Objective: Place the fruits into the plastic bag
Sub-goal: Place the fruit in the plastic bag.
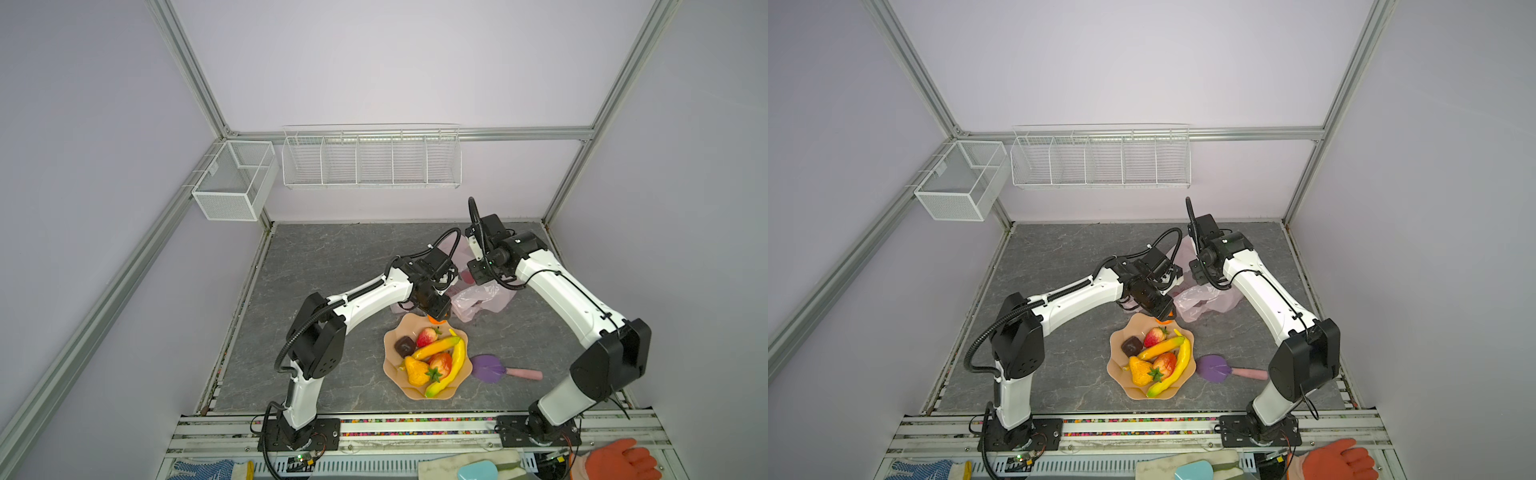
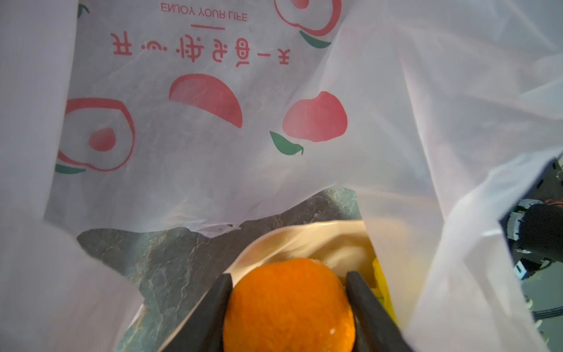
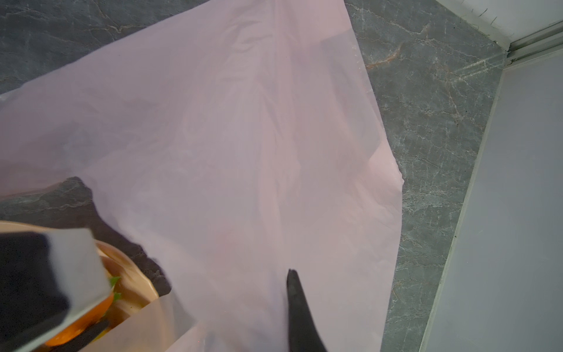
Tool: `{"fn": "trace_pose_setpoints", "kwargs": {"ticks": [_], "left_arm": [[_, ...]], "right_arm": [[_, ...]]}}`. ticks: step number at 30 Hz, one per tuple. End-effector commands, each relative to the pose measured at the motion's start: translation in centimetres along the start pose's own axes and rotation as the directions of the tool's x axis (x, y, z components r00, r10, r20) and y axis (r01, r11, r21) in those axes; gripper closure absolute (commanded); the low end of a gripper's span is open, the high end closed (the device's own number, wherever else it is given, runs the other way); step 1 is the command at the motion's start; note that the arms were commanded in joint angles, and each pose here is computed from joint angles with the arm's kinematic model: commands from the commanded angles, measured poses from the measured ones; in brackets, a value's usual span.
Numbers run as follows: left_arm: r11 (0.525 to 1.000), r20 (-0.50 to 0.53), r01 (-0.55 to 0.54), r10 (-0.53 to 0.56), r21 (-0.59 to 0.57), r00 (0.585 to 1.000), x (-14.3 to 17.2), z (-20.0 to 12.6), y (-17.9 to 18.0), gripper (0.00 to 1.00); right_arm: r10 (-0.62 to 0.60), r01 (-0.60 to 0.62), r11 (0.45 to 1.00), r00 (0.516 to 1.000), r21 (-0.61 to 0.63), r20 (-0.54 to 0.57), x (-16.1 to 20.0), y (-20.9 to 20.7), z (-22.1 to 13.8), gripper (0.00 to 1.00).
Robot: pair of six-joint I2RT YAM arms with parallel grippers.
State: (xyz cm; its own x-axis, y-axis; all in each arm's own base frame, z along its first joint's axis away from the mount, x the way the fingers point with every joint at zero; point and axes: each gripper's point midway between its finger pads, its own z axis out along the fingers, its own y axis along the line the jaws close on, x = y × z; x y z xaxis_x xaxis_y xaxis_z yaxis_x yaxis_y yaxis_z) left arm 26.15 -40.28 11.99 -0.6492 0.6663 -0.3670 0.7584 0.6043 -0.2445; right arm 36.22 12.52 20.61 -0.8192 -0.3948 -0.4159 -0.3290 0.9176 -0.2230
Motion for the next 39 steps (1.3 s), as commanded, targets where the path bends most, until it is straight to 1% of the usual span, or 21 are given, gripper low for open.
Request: {"fn": "trace_pose_setpoints", "kwargs": {"ticks": [1, 6, 9, 14, 18, 21, 27, 31, 33, 35, 36, 39], "left_arm": [[0.999, -0.05, -0.042, 0.041, -0.016, 0.998, 0.4, 0.1, 0.4, 0.85], [0.999, 0.013, 0.036, -0.036, 0.01, 0.999, -1.9, 0.3, 1.9, 0.85], [0.999, 0.025, 0.045, -0.046, 0.025, 0.999, -3.2, 0.3, 2.3, 0.85], [0.997, 0.017, 0.054, -0.055, 0.055, 0.998, -4.6, 1.7, 2.8, 0.85], [0.997, 0.035, 0.044, -0.046, 0.057, 0.998, -5.9, 2.1, 2.9, 0.84], [0.995, 0.068, 0.068, -0.073, 0.073, 0.995, -7.3, 2.0, 2.8, 0.84], [0.974, 0.177, 0.171, -0.197, 0.151, 0.964, -10.6, 1.8, 2.4, 0.84], [0.95, 0.203, 0.24, -0.28, 0.199, 0.938, -11.9, 2.6, 2.3, 0.83], [0.933, 0.214, 0.262, -0.316, 0.246, 0.924, -12.5, 3.0, 1.8, 0.82], [0.925, 0.219, 0.277, -0.336, 0.261, 0.916, -12.7, 3.5, 1.6, 0.8], [0.922, 0.219, 0.281, -0.342, 0.267, 0.914, -12.8, 3.6, 1.4, 0.79], [0.912, 0.217, 0.289, -0.357, 0.289, 0.909, -13.0, 4.1, 0.9, 0.74]], "right_arm": [[0.006, -0.006, 1.0, 1.0, 0.0, 0.004, 0.5, -0.3, -0.7, 0.93], [0.013, -0.013, 1.0, 1.0, -0.008, 0.008, 0.5, -0.2, -0.8, 0.93], [0.026, -0.026, 0.999, 1.0, -0.02, 0.014, 0.7, 0.0, -0.8, 0.93], [0.051, -0.05, 0.998, 0.999, -0.041, 0.014, 0.6, 0.3, -0.6, 0.93], [0.059, -0.058, 0.997, 0.998, -0.048, 0.016, 0.5, 0.3, -0.7, 0.93], [0.073, -0.072, 0.996, 0.997, -0.057, 0.017, 0.4, 0.4, -0.8, 0.94], [0.106, -0.104, 0.991, 0.994, -0.088, 0.015, 0.7, 0.7, -0.6, 0.93], [0.138, -0.136, 0.984, 0.99, -0.112, 0.016, 0.9, 0.8, -0.4, 0.93], [0.152, -0.149, 0.981, 0.988, -0.124, 0.012, 1.0, 0.8, -0.4, 0.93], [0.169, -0.167, 0.977, 0.986, -0.135, 0.006, 1.1, 0.8, -0.4, 0.93], [0.186, -0.179, 0.972, 0.982, -0.15, 0.035, 0.4, 0.8, -0.4, 0.93], [0.213, -0.203, 0.965, 0.976, -0.164, 0.042, 0.2, 0.8, -0.5, 0.93]]}}
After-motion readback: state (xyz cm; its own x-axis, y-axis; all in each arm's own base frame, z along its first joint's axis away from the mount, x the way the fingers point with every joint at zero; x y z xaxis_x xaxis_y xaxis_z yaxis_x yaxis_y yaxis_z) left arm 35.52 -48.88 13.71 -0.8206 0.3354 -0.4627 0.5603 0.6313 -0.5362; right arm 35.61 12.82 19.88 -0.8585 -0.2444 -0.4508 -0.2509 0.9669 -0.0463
